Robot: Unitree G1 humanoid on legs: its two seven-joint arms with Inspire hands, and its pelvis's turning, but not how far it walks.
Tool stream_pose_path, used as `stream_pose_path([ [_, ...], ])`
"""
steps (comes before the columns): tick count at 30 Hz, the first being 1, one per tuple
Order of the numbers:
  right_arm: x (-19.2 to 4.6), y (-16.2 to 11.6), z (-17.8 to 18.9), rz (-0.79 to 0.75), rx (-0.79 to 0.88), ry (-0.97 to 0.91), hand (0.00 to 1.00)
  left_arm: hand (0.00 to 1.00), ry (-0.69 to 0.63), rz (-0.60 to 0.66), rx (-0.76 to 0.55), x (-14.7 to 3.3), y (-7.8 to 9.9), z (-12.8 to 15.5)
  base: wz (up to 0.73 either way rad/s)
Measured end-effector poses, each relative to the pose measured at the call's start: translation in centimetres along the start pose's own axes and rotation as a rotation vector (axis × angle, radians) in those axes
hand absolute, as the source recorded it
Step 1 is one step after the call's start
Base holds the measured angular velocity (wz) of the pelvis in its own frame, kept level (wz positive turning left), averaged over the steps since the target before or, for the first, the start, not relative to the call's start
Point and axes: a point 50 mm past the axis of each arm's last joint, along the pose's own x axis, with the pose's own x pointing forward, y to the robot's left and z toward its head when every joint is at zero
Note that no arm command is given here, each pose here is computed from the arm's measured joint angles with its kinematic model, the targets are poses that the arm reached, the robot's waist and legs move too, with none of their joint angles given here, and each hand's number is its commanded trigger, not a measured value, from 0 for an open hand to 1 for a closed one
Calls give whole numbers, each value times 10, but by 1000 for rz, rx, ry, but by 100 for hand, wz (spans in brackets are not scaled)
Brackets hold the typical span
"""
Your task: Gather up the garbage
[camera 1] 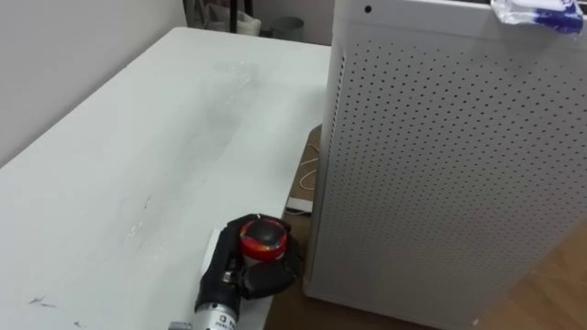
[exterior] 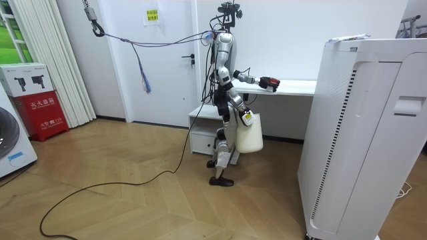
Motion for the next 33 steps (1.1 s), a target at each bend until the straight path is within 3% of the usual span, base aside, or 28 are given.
stream_pose_path([
  [11,10,-13,16,-33,8,-4,100,100,-23,-105,-64,4,-11,9,0],
  [18,18,-29,34,-83,-24,-18,100,100,-51,-309,-167,4,-42,22,2],
  [24,22,-38,47,-116,-39,-40,100,100,-55,-472,-165,-3,-61,22,-3],
  [33,25,-52,72,-192,22,-124,100,100,-44,-520,-157,-5,-64,19,-5],
])
